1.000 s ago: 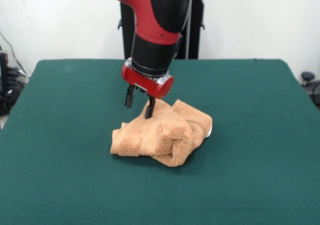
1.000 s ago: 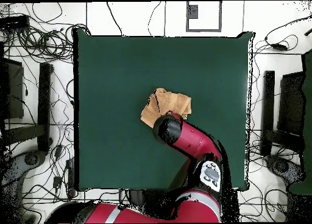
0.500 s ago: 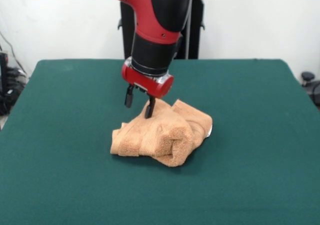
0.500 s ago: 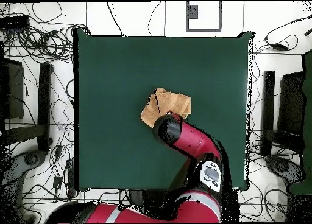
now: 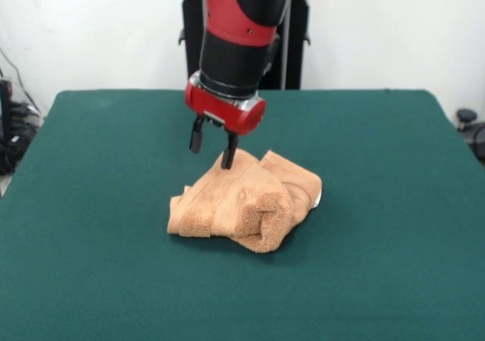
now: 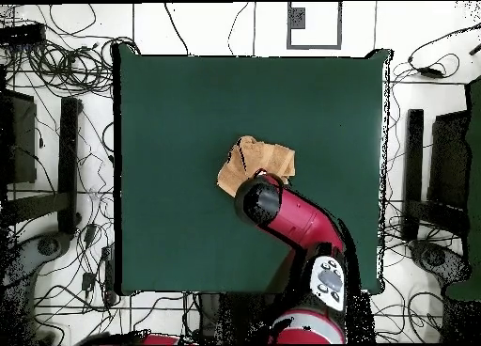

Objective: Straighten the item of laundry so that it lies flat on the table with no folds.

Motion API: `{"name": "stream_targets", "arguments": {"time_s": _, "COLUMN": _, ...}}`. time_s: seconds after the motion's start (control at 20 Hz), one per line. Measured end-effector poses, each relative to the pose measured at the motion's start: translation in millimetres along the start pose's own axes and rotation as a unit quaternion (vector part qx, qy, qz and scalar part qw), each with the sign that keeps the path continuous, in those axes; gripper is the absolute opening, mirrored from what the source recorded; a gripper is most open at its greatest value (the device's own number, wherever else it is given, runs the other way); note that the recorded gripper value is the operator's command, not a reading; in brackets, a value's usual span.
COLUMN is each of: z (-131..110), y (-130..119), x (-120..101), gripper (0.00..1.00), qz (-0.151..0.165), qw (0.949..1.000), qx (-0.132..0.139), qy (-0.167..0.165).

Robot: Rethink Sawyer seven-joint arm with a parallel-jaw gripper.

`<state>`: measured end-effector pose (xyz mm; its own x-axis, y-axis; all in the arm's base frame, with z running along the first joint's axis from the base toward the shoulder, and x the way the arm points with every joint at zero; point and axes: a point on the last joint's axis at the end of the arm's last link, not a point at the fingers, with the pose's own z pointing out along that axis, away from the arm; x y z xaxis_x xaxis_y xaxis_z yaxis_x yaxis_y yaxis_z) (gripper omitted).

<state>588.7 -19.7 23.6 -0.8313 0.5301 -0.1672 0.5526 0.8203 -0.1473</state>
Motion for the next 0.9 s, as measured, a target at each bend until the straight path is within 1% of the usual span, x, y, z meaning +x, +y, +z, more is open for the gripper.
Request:
{"name": "stream_targets", "arguments": {"time_s": 0.15, "z": -6.3, "y": -1.0, "x": -0.1, "gripper": 1.00, "qz": 0.004, "qw": 1.0000, "qx": -0.004, "qy": 0.000}}
{"name": "stream_targets", "arguments": {"time_s": 0.25, "z": -10.9, "y": -1.2, "x": 1.7, "gripper": 1.00, "qz": 0.010, "qw": 0.9999, "qx": -0.013, "qy": 0.001}}
{"name": "stream_targets", "arguments": {"time_s": 0.4, "z": -10.4, "y": -1.0, "x": 2.9, "gripper": 1.00, "qz": 0.019, "qw": 0.9995, "qx": -0.027, "qy": 0.000}}
{"name": "stream_targets", "arguments": {"time_s": 0.55, "z": -1.9, "y": -2.5, "x": 3.4, "gripper": 1.00, "qz": 0.034, "qw": 0.9984, "qx": -0.045, "qy": -0.003}}
{"name": "stream_targets", "arguments": {"time_s": 0.75, "z": 7.1, "y": -4.2, "x": 3.5, "gripper": 1.00, "qz": 0.045, "qw": 0.9971, "qx": -0.061, "qy": -0.008}}
{"name": "stream_targets", "arguments": {"time_s": 0.9, "z": 14.3, "y": -4.2, "x": 3.1, "gripper": 1.00, "qz": 0.054, "qw": 0.9953, "qx": -0.078, "qy": -0.017}}
